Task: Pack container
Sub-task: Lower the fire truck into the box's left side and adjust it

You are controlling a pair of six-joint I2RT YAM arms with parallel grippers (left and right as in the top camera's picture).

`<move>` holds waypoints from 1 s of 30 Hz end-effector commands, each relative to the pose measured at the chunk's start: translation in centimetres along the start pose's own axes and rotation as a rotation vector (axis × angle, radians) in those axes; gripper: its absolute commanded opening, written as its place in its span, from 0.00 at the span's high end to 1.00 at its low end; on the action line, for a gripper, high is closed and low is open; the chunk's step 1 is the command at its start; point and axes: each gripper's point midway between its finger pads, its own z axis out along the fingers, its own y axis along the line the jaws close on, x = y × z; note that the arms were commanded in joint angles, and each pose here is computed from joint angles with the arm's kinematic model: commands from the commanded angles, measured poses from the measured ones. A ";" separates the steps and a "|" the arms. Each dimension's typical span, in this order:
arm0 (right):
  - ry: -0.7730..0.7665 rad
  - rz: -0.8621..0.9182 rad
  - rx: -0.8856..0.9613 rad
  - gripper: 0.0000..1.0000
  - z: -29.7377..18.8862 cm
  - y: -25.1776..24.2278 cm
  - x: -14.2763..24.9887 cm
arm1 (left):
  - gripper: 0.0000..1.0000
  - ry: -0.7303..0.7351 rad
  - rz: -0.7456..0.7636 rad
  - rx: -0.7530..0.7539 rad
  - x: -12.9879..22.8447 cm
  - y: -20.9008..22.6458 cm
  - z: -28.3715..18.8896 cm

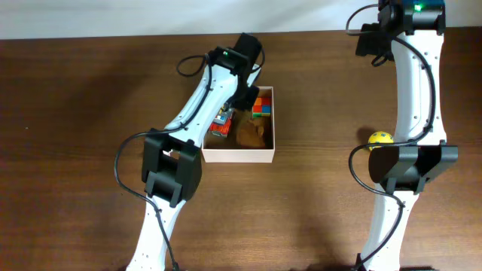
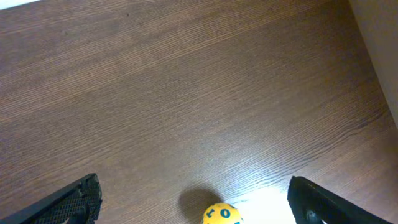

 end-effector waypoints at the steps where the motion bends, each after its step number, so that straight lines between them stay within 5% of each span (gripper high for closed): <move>1: -0.037 0.031 0.002 0.01 -1.4 -0.9 -0.7 | 0.79 -0.046 -0.048 -0.029 -1.0 0.5 -1.6; 9: -0.037 0.031 0.002 0.01 -1.4 -0.9 -0.7 | 0.79 -0.052 0.018 0.108 -1.2 -1.9 -1.7; 30: -0.037 0.030 0.002 0.01 -1.4 -0.9 -0.7 | 0.78 -0.081 0.174 0.096 -1.7 -1.8 -1.7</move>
